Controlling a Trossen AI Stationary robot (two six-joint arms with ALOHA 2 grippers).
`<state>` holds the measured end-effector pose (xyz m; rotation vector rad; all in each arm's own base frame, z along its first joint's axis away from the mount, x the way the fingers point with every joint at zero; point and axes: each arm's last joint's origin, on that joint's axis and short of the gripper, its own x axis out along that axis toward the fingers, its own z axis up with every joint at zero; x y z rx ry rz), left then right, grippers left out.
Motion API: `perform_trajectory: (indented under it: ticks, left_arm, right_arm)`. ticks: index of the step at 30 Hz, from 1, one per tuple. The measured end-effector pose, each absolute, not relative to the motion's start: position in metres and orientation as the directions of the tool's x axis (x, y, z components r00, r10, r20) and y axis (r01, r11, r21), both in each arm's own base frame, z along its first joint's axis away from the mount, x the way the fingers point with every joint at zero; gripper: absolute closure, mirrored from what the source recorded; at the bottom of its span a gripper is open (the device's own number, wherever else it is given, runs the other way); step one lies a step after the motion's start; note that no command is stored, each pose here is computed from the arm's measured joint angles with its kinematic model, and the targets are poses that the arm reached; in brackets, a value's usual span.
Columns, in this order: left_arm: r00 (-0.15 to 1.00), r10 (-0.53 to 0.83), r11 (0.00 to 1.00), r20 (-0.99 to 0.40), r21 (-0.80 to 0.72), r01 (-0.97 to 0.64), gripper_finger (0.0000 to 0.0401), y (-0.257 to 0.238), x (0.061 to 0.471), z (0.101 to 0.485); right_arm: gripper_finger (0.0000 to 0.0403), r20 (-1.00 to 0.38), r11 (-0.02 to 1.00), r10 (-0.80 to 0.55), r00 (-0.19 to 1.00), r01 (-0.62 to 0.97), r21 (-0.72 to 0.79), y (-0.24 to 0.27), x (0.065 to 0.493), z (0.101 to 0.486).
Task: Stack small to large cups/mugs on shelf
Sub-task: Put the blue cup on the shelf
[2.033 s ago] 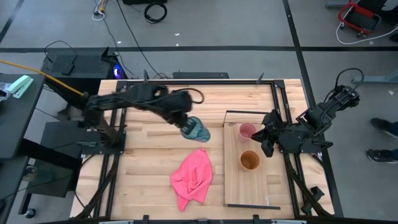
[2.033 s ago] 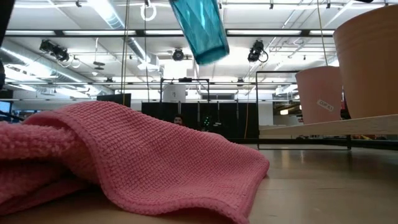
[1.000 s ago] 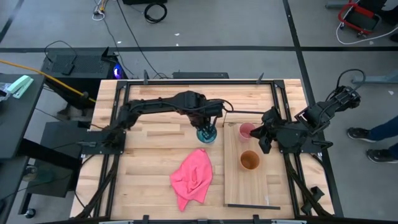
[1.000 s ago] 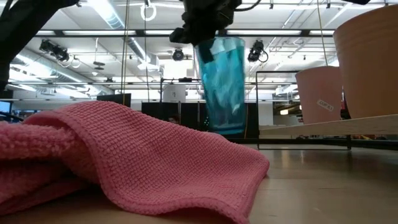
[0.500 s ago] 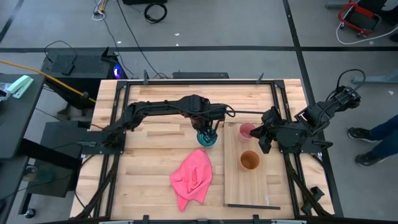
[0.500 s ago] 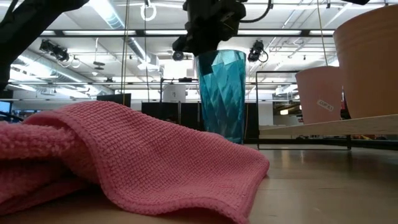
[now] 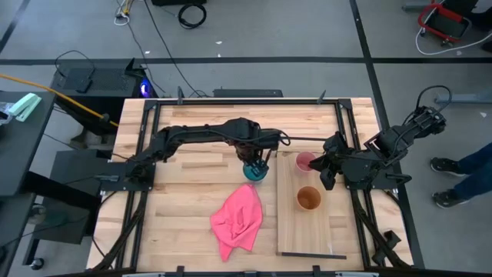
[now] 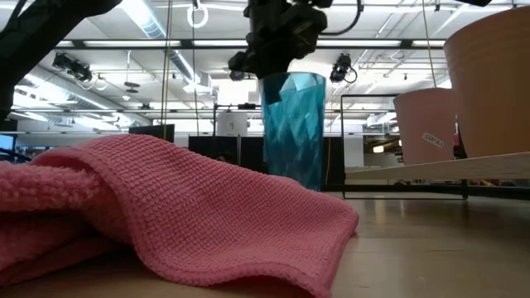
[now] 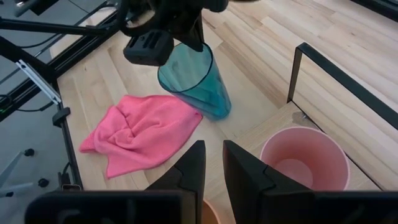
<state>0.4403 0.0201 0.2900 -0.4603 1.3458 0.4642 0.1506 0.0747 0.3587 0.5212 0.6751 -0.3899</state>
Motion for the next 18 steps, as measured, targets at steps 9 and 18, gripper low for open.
perform_trajectory:
  ticks: [9, 18]
  left_arm:
    - [0.163, 0.051, 0.821, -0.985, -0.051, -0.569, 0.0377, 0.0202, 0.4437, 0.2852]
    - [0.176, 0.012, 0.822, -0.984, -0.091, -0.563, 0.0322, 0.0192, 0.4449, 0.2853]
  right_arm:
    - [0.0339, -0.675, 0.803, -0.171, 0.718, 0.498, 0.326, 0.0747, 0.1505, 0.3588]
    - [0.0339, -0.676, 0.803, -0.17, 0.718, 0.498, 0.327, 0.0748, 0.1505, 0.3587]
